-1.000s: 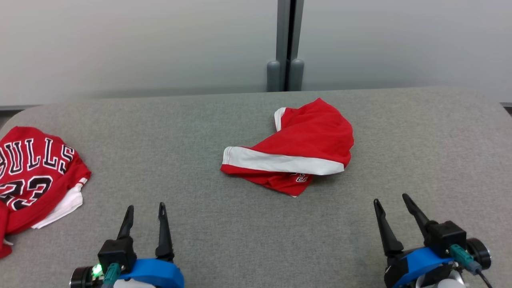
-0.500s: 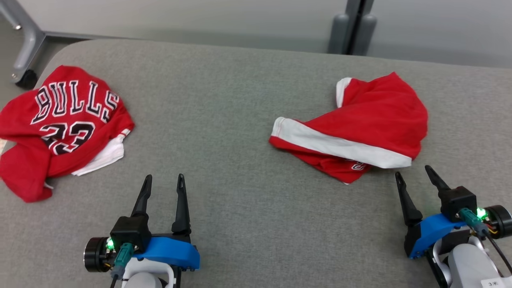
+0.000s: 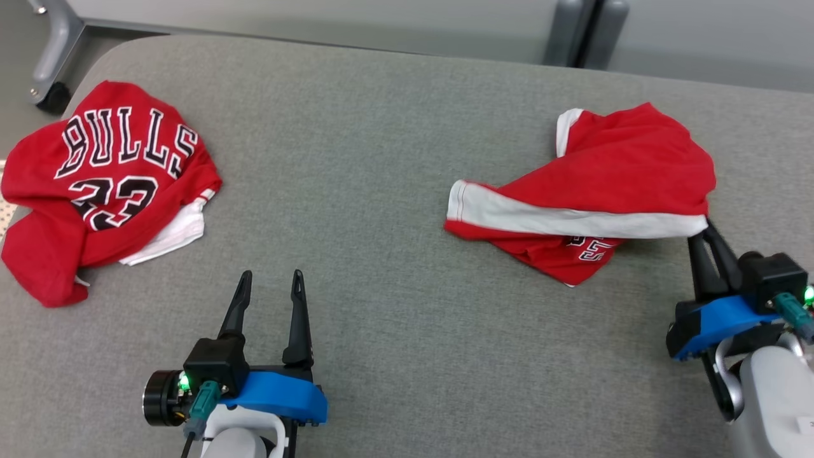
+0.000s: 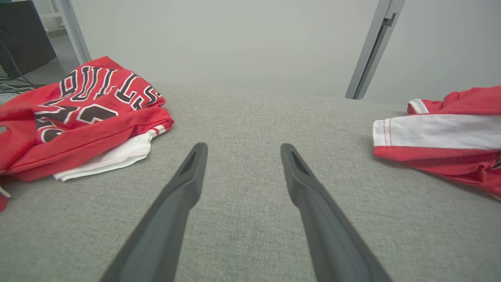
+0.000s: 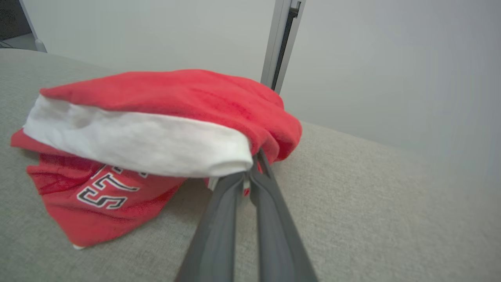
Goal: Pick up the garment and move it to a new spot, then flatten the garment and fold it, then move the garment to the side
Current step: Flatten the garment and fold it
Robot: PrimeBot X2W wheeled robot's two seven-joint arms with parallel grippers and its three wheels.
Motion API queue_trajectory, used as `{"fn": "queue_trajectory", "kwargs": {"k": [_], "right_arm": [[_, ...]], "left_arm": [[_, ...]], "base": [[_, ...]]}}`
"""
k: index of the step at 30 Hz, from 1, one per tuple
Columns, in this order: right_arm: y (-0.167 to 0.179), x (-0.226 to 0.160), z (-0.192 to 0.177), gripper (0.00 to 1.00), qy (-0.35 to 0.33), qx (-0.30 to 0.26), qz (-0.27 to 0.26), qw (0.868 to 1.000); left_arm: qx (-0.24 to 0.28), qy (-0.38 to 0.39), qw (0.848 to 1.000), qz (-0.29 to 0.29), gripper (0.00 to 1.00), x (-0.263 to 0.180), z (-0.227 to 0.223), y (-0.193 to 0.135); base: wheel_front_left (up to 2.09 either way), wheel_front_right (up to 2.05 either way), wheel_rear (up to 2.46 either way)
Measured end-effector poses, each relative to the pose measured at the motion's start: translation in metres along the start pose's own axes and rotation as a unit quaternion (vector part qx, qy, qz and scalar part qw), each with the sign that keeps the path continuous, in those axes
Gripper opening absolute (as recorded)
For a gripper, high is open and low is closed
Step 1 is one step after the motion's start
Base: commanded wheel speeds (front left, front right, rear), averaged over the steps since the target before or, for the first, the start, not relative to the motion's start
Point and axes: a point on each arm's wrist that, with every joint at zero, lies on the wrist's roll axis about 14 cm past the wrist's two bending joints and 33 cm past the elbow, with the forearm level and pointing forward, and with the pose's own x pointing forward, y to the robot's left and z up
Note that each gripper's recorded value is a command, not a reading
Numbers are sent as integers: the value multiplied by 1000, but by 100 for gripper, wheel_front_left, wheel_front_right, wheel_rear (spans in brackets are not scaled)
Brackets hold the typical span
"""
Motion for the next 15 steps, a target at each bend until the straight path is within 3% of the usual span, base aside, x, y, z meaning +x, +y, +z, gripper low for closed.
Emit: {"fn": "queue_trajectory", "kwargs": {"k": [9, 12, 15], "right_arm": [[-24, -23, 91, 0, -114, -86, -3, 990], [-28, -38, 98, 0, -117, -121, 2, 986], [-31, -54, 83, 0, -89, -137, 4, 987]], "left_arm": [[-16, -15, 999, -40, 100, -4, 9, -25], [-20, -13, 998, -64, 100, -7, 9, -40], [-22, -13, 996, -84, 100, -9, 8, -54]], "base": [[0, 0, 0], [0, 0, 0], [0, 0, 0]]}}
